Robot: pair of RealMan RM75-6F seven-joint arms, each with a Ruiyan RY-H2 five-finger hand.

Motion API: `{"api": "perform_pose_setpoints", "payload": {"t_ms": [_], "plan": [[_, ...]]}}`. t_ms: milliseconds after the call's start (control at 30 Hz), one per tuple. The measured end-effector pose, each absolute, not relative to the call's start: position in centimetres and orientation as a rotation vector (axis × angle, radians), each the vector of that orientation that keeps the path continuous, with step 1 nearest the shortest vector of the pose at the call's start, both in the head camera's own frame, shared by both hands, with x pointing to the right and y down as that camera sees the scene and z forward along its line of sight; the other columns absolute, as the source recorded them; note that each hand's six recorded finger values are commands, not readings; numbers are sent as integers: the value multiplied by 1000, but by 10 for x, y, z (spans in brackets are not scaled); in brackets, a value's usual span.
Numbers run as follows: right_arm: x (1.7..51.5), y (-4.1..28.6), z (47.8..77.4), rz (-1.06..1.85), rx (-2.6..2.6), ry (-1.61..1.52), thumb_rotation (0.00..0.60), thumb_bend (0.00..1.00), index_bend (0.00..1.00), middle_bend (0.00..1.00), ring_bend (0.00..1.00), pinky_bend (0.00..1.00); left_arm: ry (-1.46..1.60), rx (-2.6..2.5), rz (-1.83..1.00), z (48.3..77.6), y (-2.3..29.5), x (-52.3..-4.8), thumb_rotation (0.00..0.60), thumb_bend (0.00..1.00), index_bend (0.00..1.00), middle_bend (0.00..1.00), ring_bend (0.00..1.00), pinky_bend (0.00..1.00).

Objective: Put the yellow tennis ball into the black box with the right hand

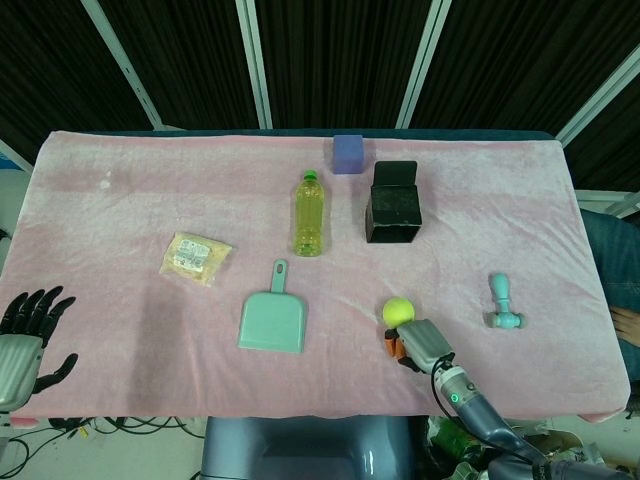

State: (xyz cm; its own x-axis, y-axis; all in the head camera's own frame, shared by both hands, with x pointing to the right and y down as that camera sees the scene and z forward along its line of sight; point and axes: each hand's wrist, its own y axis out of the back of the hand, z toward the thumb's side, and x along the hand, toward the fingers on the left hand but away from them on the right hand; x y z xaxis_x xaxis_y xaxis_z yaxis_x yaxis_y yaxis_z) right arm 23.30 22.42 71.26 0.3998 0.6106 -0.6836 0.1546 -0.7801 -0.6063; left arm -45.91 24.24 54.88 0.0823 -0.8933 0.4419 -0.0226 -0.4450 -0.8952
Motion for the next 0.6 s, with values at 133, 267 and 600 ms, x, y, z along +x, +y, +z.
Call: {"api": "perform_pose_setpoints", "payload": {"t_ms": [133,267,600], "plan": [[232,213,718,1359,-2198,-676,600,1000,949,835,857,1000,930,-1607,-1459,549,242,-459,600,274,137,47,0,0],[231,202,726,1369,-2184,-675,600,1000,949,835,857,1000,930,-1606,-1457,549,243,-459,600,274,137,47,0,0],[229,175,747,1384,-2129,-657,600,1000,949,835,856,1000,938,-1601,-1460,549,242,-460,600,273,137,47,0,0]]}}
